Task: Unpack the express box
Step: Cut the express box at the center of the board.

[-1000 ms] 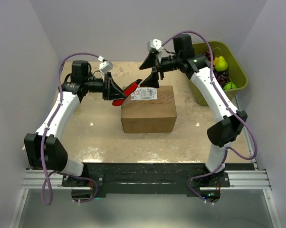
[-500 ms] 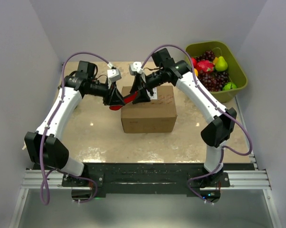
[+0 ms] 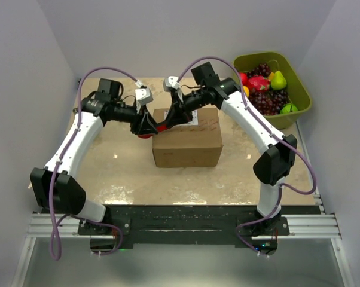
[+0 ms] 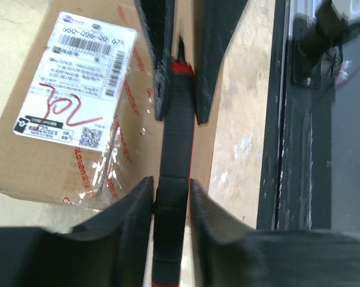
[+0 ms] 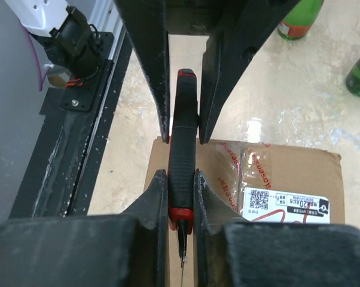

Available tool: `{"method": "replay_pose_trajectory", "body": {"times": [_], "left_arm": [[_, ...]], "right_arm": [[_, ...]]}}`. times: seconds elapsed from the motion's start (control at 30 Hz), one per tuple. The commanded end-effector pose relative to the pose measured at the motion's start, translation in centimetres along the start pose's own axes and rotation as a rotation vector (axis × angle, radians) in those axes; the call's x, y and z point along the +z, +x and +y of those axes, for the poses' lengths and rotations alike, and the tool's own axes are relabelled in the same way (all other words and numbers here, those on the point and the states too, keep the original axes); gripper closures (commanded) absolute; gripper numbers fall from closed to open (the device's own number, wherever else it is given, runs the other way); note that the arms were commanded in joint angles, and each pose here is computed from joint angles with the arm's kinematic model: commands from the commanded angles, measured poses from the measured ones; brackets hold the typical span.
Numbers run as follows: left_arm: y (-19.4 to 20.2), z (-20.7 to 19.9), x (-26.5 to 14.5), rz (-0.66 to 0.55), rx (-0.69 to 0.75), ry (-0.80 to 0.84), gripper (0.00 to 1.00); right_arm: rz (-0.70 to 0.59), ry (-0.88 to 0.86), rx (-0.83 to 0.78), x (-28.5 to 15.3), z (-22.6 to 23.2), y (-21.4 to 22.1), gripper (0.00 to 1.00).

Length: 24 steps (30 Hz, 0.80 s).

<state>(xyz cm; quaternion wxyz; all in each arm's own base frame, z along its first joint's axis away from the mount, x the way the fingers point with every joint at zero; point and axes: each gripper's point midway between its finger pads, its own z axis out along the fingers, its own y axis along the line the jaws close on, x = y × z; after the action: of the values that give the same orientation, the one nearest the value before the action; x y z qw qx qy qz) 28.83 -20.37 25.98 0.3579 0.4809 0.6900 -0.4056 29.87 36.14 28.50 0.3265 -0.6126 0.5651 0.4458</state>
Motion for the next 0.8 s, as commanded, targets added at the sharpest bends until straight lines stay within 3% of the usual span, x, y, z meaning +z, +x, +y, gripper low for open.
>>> {"method": "replay_pose_trajectory", "body": {"times": [0.0,0.03,0.07,0.13,0.23,0.3,0.77], "left_arm": [[-1.9,-1.6,-0.9,-0.143,0.019,-0.033,0.51],[-3.4,-1.2,-1.1,-0.222,0.007,-0.059,0.5],[-1.3,-1.2,-0.5,-0.239,-0.07,-0.06,0.48],[-3.6,-2.2,-1.4,-0.37,-0.124,-0.055,0.47],[-3.1,-3.2,-0.8,-0.436,-0.271,0.035,0.47],[-2.3,-3.1,-0.3,-0.438,-0.341,0.061,0.48],[-1.7,-2.0,0.6,-0.467,-0.389,0.083,0.46]], "right_arm": [[-0.111,-0.009,0.116,-0.4,-0.8,-1.7,1.0],[-0.154,-0.043,0.142,-0.9,-0.3,-2.6,1.0],[-0.185,-0.058,0.174,-1.4,-0.2,-3.1,1.0],[-0.261,-0.058,0.311,-2.3,-1.3,-3.8,1.0],[-0.338,-0.078,0.407,-3.0,-0.8,-4.4,1.0],[-0.316,-0.083,0.409,-2.9,-0.5,-3.8,1.0],[-0.33,-0.122,0.454,-2.7,0.3,-3.4,1.0]]}}
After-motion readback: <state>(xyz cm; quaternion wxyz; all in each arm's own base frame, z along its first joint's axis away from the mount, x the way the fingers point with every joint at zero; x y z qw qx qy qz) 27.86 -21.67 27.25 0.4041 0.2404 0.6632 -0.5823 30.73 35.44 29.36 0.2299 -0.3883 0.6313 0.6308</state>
